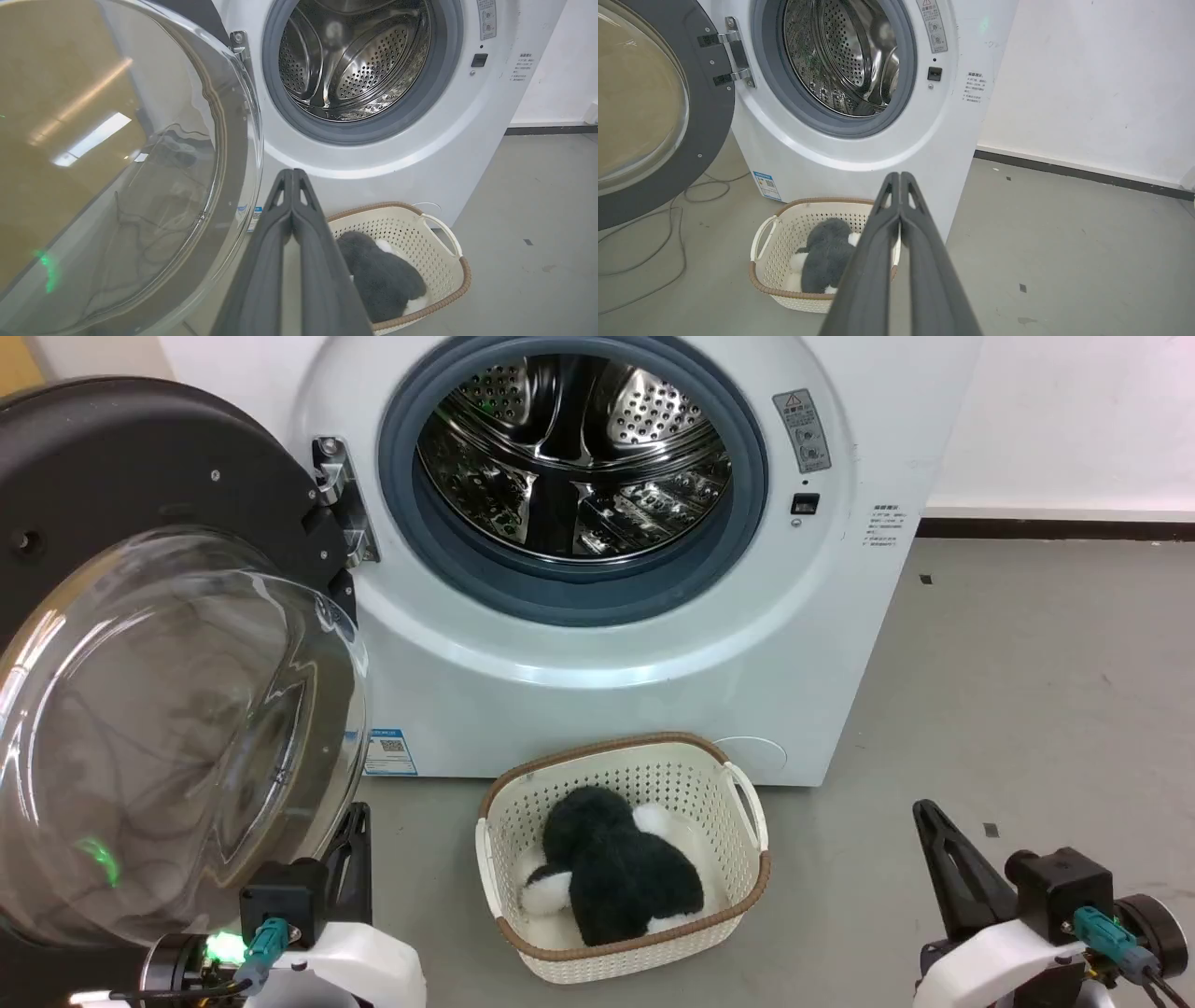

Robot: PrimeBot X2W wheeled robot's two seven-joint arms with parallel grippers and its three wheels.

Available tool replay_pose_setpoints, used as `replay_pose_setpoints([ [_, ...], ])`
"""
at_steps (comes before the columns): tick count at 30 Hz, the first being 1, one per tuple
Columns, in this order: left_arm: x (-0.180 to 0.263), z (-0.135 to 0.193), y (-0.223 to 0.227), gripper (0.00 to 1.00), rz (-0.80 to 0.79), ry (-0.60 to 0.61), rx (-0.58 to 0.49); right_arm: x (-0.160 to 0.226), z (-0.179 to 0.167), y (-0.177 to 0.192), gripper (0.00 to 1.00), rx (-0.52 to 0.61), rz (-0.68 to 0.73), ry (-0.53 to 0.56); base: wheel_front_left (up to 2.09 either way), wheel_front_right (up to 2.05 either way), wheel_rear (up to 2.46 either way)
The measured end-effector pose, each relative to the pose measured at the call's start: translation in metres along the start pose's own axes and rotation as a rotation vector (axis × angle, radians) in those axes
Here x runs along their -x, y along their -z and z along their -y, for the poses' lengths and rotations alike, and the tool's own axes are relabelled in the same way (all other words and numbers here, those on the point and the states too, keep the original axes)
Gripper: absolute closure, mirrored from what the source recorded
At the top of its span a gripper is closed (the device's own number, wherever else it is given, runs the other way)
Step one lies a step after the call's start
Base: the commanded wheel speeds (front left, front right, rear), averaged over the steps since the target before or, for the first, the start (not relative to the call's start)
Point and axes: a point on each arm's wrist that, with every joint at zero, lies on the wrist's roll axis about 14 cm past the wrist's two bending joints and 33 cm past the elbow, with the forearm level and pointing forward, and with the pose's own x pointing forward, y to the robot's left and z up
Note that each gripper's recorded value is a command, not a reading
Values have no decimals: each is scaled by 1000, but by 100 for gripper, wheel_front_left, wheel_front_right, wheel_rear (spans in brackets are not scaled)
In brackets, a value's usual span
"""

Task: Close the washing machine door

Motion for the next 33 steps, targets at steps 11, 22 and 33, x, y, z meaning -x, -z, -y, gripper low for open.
replay_pose_setpoints([
  [11, 0, 0, 0, 100, 0, 0, 0, 0, 0, 0, 100, 0, 0, 0, 0, 0, 0],
  [22, 0, 0, 0, 100, 0, 0, 0, 0, 0, 0, 100, 0, 0, 0, 0, 0, 0],
  [33, 0, 0, 0, 0, 0, 0, 0, 0, 0, 0, 0, 0, 0, 0, 0, 0, 0],
])
